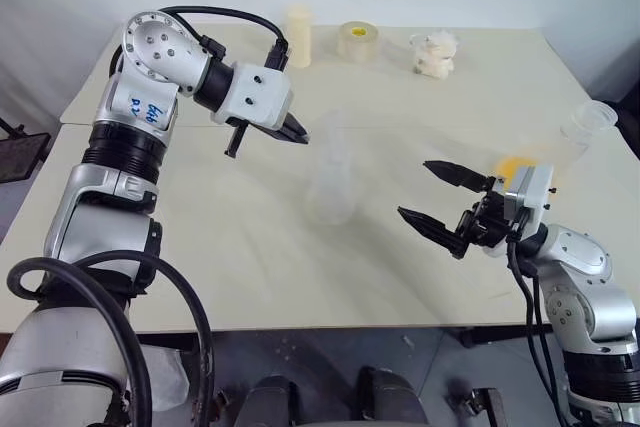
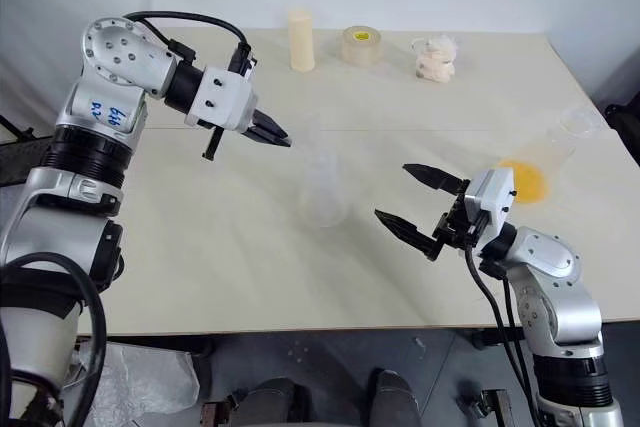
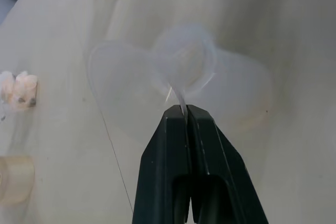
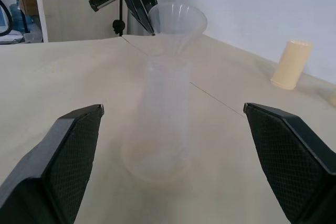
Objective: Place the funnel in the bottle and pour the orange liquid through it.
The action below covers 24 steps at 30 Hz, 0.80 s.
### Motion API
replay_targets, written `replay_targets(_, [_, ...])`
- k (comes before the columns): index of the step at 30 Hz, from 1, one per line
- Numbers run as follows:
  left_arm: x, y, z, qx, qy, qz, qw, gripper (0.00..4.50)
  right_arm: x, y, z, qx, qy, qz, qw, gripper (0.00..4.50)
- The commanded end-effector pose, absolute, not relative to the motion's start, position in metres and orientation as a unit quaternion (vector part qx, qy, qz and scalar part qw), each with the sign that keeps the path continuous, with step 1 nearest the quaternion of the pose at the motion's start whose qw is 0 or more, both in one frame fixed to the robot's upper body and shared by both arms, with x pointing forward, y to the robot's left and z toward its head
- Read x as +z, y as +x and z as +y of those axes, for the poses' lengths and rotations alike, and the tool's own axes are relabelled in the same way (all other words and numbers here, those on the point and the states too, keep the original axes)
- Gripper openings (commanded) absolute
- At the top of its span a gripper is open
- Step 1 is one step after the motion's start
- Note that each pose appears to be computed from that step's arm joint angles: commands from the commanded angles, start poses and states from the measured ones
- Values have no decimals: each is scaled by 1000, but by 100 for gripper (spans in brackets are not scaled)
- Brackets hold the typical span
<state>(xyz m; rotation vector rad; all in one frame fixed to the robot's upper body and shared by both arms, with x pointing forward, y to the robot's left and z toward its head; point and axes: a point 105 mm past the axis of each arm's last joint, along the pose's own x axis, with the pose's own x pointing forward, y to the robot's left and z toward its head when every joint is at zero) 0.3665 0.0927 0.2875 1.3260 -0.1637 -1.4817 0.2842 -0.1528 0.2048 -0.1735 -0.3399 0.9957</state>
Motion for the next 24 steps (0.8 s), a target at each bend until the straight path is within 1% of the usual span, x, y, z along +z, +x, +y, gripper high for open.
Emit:
replay_targets(1, [295,363,90,-623,593,-65,505,2,215,282,-153,473,-91,-187,856,450])
replay_targets(6, [297,363,85,-618,614,-76,486,2,214,284,-152,472,-90,-188,857,450])
replay_targets(9, [300,361,78,-618,615,-89,481,60,212,282,-151,474,-90,-187,856,450])
replay_targets(10, [302,360,76,-618,615,-93,481,88,212,282,-151,474,-90,-187,856,450])
replay_targets(14, [308,354,69,-629,592,-107,492,207,212,280,-152,472,-92,-188,856,450])
replay_targets(15, [308,353,70,-629,591,-106,494,245,212,279,-153,472,-93,-188,856,450])
replay_targets(21, [310,347,73,-637,567,-101,513,435,213,276,-154,473,-94,-189,856,450])
replay_targets(22, [312,345,73,-638,558,-102,521,448,214,275,-155,473,-95,-189,855,450])
replay_targets(23, [313,343,74,-639,551,-102,526,448,215,275,-155,473,-96,-189,855,450])
replay_targets(24, [316,343,75,-640,532,-102,545,448,215,276,-157,469,-97,-190,857,450])
